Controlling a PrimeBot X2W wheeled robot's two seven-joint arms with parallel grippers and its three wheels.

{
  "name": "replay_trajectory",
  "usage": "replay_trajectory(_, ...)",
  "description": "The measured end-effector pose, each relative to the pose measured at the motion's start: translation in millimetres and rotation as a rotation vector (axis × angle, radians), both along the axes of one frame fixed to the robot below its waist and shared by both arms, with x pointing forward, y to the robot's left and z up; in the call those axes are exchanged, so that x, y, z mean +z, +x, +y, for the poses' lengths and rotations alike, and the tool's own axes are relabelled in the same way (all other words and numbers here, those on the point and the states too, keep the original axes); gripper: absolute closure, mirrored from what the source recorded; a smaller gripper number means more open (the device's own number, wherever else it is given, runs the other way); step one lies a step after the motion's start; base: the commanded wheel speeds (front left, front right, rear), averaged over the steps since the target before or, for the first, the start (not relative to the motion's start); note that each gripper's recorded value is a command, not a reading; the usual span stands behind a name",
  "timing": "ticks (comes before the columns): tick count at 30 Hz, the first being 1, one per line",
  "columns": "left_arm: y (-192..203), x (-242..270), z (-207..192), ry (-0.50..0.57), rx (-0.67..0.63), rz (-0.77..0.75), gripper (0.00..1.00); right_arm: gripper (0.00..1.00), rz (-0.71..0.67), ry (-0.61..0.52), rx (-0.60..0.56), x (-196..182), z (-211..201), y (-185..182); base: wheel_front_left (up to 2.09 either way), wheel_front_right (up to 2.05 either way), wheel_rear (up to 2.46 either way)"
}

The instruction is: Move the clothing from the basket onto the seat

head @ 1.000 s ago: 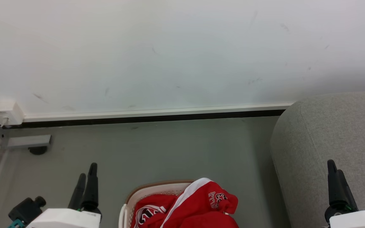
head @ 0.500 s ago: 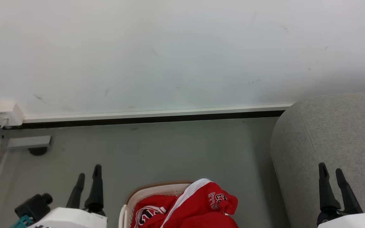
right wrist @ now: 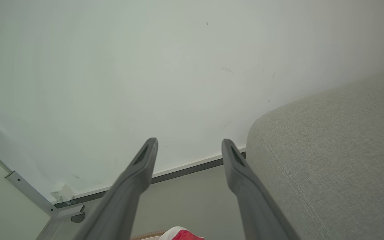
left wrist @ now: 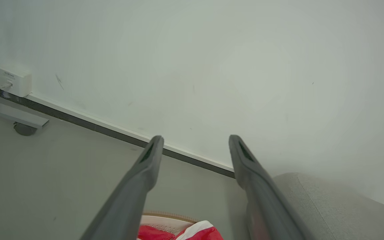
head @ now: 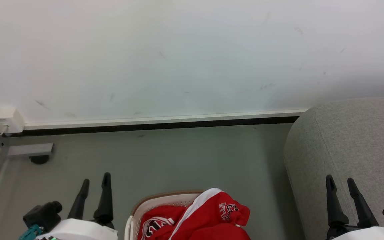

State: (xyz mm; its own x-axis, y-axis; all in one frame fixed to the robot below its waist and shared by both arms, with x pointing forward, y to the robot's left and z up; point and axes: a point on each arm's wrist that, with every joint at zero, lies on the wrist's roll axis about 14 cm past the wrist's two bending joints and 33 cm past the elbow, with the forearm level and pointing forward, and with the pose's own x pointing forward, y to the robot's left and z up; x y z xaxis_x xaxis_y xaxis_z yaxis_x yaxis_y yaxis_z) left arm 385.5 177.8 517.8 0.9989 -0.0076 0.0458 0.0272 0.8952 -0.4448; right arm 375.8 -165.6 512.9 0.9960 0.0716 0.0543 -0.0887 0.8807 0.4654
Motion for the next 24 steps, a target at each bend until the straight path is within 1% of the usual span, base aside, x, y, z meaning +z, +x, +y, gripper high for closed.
replay_trajectory(11,-0.1,8.0,-4.1,0.107,-0.016,-0.042,0.0,0.0,-0.024,-0.101,0.01,1.7,4.0,-0.4,0.0,0.0,0.0)
replay_trajectory(24,-0.5,17.7,-5.1,0.227,-0.014,-0.091,0.0,0.0,-0.077,-0.185,-0.003,12.7,1.9,-1.4,0.0,0.0,0.0)
